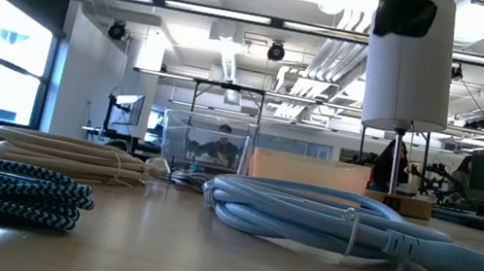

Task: Pick & Place USB Port
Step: Put the light blue hdmi cable into the orange bin

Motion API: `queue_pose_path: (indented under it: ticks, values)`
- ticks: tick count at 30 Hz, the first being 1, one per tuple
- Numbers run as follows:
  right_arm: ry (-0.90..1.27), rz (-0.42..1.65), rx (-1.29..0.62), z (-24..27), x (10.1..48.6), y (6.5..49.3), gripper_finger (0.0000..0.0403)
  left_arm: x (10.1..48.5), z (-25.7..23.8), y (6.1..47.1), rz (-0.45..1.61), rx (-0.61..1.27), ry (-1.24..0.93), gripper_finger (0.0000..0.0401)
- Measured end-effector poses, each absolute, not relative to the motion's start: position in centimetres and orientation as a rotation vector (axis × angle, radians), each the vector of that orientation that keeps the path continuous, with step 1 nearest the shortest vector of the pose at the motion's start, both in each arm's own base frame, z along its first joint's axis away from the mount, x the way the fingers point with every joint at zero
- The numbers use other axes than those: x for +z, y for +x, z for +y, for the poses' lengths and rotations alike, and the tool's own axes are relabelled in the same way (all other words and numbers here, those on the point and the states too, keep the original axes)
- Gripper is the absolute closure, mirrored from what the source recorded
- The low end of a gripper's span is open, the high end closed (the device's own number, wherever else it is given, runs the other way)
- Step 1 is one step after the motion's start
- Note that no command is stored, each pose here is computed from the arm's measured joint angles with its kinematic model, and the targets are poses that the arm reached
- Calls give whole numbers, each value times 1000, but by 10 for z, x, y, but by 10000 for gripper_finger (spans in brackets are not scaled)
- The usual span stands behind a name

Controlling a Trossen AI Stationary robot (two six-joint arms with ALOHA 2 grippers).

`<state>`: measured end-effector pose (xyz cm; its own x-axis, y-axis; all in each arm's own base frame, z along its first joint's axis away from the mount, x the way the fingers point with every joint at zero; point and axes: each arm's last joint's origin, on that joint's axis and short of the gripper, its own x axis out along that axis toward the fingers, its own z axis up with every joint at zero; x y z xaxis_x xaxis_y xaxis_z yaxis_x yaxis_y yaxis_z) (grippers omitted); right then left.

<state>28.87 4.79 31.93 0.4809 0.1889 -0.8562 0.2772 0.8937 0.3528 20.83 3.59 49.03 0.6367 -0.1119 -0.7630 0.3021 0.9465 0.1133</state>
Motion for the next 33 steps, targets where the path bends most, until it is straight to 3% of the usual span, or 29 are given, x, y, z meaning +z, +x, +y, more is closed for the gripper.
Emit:
queue_pose_path:
  ticks: [8, 17, 26, 33]
  values:
    - [432, 1302, -82, 55, 263, 321, 205, 467, 16, 217, 961, -280, 266, 295]
    - [476, 1414, -178, 58, 220, 341, 205, 432, 8, 230, 1111, -310, 291, 295]
    - [550, 1265, -175, 76, 212, 361, 205, 428, 6, 231, 1110, -374, 249, 295]
    - [545, 1275, -217, 84, 204, 361, 206, 428, 5, 231, 1101, -402, 229, 295]
